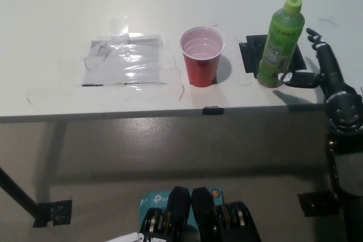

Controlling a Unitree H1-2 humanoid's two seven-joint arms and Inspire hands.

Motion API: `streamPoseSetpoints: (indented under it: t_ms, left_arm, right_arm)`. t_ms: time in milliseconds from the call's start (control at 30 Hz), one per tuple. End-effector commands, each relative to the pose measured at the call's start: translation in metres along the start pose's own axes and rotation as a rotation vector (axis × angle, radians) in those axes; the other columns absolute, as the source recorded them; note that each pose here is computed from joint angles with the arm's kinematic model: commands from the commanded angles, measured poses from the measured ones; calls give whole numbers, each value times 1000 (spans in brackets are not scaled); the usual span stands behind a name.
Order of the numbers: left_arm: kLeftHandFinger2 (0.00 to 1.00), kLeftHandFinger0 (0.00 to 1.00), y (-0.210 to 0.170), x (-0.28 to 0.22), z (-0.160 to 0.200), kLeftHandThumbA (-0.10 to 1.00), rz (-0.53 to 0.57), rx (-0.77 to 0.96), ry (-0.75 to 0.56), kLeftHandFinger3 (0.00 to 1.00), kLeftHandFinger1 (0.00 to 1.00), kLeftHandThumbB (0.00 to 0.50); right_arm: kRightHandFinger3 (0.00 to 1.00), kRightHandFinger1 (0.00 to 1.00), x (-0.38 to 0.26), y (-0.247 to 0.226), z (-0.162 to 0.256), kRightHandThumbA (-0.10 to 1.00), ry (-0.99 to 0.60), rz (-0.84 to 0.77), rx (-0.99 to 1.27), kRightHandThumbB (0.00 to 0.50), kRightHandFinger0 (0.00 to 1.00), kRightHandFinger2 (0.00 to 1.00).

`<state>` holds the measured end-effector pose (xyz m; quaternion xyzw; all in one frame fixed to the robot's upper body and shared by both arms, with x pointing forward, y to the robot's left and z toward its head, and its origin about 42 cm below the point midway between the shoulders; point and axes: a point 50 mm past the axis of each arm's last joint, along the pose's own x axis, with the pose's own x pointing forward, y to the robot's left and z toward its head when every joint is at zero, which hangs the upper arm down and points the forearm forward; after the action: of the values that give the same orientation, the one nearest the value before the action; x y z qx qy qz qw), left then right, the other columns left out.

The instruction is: The robot uses its right hand to pick up a bottle kept in the middle of the desk and tilt it into a cup kept next to it to pour water out

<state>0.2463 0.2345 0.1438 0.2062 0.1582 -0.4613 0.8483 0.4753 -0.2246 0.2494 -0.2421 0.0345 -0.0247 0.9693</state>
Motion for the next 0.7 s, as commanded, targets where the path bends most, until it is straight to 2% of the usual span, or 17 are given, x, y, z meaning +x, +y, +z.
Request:
streamPoseSetpoints:
  t_ms: [0, 233, 400, 667]
  left_arm:
    - [1000, 1000, 3, -4, 5, 438, -17, 12, 3, 1000, 1000, 500]
    - [1000, 1000, 0, -3, 4, 460, -31, 21, 14, 1000, 1000, 500]
    - [1000, 1000, 0, -2, 4, 470, -38, 24, 9, 1000, 1000, 500]
    - [1000, 1000, -3, 4, 6, 474, -64, 27, 10, 1000, 1000, 500]
  right_arm:
    - [1000, 1000, 13, -10, 46, 962, -79, -23, -78, 500, 1000, 1000]
    - [1000, 1000, 29, -22, 50, 907, -48, -50, -92, 500, 1000, 1000]
    - [1000, 1000, 36, -24, 57, 907, -46, -75, -107, 500, 1000, 1000]
    - [1000, 1000, 55, -9, 32, 858, 60, -79, -11, 500, 1000, 1000]
